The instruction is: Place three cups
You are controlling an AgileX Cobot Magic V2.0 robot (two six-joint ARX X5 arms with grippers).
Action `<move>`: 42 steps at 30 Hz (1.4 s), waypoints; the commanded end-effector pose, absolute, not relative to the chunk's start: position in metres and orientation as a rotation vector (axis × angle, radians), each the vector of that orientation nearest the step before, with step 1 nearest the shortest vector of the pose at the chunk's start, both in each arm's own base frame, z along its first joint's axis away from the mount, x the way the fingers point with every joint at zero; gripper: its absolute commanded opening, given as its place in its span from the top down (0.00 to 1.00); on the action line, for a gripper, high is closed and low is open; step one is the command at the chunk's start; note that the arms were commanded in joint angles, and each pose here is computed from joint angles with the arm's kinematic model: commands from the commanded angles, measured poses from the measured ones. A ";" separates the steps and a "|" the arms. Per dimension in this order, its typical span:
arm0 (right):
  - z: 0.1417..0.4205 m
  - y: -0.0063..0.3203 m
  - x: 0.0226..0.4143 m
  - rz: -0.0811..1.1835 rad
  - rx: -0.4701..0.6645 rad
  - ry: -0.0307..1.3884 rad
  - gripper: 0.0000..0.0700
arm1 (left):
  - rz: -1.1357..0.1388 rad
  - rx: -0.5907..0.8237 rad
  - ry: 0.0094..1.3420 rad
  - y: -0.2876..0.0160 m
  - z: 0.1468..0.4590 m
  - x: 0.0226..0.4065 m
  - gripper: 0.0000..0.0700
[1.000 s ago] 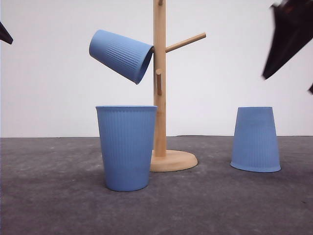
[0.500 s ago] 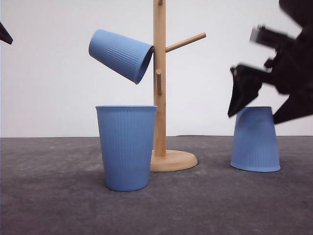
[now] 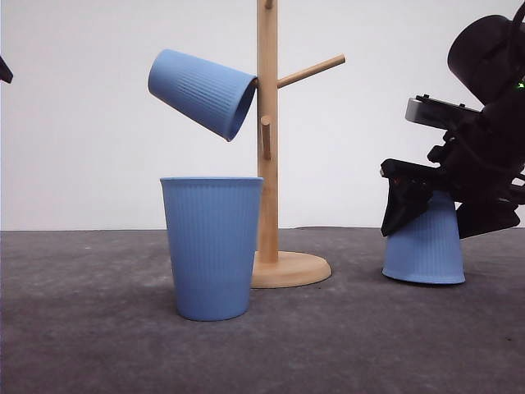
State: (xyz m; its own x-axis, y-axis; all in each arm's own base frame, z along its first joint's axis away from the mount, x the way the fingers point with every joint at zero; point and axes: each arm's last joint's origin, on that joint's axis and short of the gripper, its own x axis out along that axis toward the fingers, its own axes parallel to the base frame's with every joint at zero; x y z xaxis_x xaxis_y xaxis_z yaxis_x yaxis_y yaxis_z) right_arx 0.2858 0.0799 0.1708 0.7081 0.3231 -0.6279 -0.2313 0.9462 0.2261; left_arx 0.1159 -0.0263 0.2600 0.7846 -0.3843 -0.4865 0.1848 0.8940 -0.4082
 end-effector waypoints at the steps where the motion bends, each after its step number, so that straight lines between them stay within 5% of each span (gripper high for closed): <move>1: 0.182 0.081 0.286 0.318 0.149 0.687 0.47 | -0.314 -0.340 0.582 -0.026 0.261 0.117 0.21; 8: 0.224 0.070 0.260 0.340 0.263 0.650 0.47 | -0.314 -0.340 0.582 -0.026 0.261 0.117 0.21; 18: 0.286 0.030 0.236 0.525 0.760 0.468 0.47 | -0.315 -0.340 0.582 -0.026 0.261 0.117 0.21; 25: 0.309 0.021 0.253 0.680 0.992 0.273 0.47 | -0.315 -0.340 0.581 -0.026 0.261 0.117 0.21; 42: 0.273 0.062 0.306 0.774 1.015 0.333 0.47 | -0.314 -0.341 0.582 -0.026 0.261 0.117 0.21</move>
